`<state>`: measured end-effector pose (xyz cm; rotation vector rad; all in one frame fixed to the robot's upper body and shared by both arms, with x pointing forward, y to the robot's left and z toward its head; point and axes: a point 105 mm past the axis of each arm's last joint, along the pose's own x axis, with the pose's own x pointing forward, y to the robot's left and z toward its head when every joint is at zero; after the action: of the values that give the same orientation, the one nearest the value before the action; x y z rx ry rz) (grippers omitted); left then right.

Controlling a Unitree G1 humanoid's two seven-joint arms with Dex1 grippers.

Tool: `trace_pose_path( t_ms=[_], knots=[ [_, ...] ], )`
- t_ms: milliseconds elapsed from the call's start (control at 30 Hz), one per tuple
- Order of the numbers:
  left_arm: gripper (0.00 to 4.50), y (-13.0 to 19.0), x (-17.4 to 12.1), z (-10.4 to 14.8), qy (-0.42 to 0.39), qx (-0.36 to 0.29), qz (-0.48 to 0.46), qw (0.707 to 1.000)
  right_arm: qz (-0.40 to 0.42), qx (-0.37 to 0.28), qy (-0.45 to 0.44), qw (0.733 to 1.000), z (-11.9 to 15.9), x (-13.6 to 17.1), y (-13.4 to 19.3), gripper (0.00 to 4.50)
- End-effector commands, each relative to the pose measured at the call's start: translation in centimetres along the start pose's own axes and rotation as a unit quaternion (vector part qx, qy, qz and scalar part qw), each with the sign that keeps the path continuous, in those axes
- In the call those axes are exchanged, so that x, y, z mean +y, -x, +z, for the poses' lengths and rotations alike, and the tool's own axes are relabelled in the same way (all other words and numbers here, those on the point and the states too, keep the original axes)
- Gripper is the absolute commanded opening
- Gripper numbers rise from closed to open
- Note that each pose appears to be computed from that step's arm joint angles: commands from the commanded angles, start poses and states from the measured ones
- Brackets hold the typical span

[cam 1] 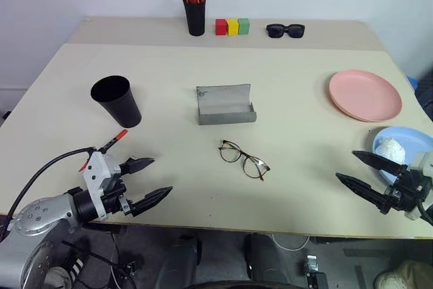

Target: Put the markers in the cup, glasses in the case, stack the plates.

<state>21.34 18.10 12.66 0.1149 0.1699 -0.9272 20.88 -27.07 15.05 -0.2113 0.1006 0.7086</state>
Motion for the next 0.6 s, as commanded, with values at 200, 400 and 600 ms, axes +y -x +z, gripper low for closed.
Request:
trace_pose_path(
  t_ms=[200, 400, 600],
  knots=[
    [4.50, -0.1, -0.2, -0.3, -0.002, -0.005, -0.003, 1.000, -0.003, -0.031, 0.016, 0.999, 0.9, -0.1, 0.3, 3.60],
    [4.50, 0.7, 0.2, -0.6, -0.005, -0.001, 0.013, 1.000, 0.013, -0.037, 0.013, 0.999, 1.1, 0.5, -0.2, 3.60],
    [4.50, 1.2, 1.2, -0.6, -0.025, -0.002, 0.048, 0.999, 0.037, -0.039, 0.024, 0.998, 0.4, 1.3, -2.1, 3.60]
  ],
)
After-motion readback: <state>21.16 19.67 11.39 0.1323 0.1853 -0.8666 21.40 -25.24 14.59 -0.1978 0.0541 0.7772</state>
